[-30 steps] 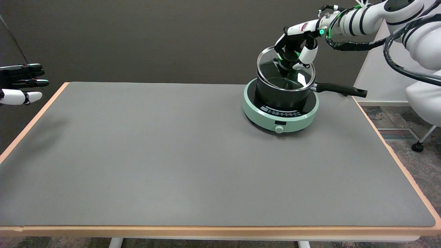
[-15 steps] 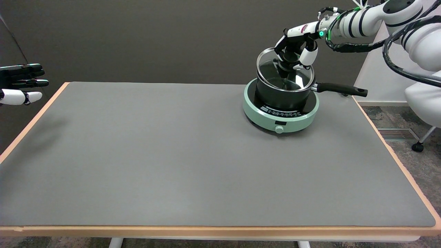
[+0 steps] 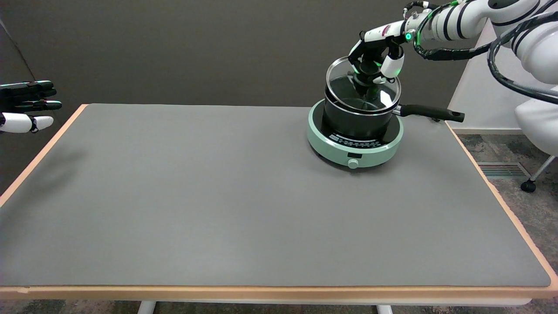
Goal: Place the pot lid onto the pot.
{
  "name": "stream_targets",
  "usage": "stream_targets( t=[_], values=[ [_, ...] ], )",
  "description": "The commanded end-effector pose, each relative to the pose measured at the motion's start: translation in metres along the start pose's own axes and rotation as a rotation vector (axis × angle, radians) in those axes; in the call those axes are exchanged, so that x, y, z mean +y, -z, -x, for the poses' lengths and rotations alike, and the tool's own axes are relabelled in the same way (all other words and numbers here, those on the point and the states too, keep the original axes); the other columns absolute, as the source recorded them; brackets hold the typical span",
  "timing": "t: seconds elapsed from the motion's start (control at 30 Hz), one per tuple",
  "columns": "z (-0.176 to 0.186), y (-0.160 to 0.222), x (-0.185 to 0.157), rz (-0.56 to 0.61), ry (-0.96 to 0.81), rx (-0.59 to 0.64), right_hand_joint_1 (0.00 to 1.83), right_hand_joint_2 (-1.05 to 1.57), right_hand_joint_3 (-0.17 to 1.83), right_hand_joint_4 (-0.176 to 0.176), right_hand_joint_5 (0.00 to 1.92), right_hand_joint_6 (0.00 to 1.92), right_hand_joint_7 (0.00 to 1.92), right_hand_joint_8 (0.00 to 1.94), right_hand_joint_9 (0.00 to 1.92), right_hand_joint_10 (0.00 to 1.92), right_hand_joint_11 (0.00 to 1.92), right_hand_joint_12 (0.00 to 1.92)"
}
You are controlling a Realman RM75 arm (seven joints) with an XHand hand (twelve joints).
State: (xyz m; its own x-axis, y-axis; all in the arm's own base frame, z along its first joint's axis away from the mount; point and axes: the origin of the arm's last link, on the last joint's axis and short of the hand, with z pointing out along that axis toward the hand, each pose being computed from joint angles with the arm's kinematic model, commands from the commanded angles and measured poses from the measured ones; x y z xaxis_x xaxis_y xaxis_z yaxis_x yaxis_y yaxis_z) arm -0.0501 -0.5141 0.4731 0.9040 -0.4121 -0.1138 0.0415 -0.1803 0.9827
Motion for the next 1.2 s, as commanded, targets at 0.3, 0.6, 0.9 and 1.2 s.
stream_targets(
  t=[0.3, 0.6, 0.9, 1.2],
  values=[
    [-0.007, 0.005, -0.01, -0.053, 0.043, -0.054, 1.36, 0.78, 0.81, 0.176, 0.59, 1.5, 0.89, 1.42, 0.76, 1.9, 0.69, 1.33],
    [-0.002, 0.006, -0.01, -0.067, 0.027, -0.059, 1.36, 0.78, 0.81, 0.176, 0.59, 1.5, 0.88, 1.42, 0.76, 1.9, 0.69, 1.33],
    [0.002, 0.006, -0.007, -0.065, 0.022, -0.062, 1.36, 0.78, 0.81, 0.176, 0.59, 1.51, 0.88, 1.43, 0.76, 1.9, 0.68, 1.33],
    [0.004, 0.006, -0.007, -0.067, 0.02, -0.066, 1.36, 0.87, 0.62, 0.176, 0.6, 1.34, 0.87, 1.34, 0.75, 1.84, 0.69, 1.35]
  ],
)
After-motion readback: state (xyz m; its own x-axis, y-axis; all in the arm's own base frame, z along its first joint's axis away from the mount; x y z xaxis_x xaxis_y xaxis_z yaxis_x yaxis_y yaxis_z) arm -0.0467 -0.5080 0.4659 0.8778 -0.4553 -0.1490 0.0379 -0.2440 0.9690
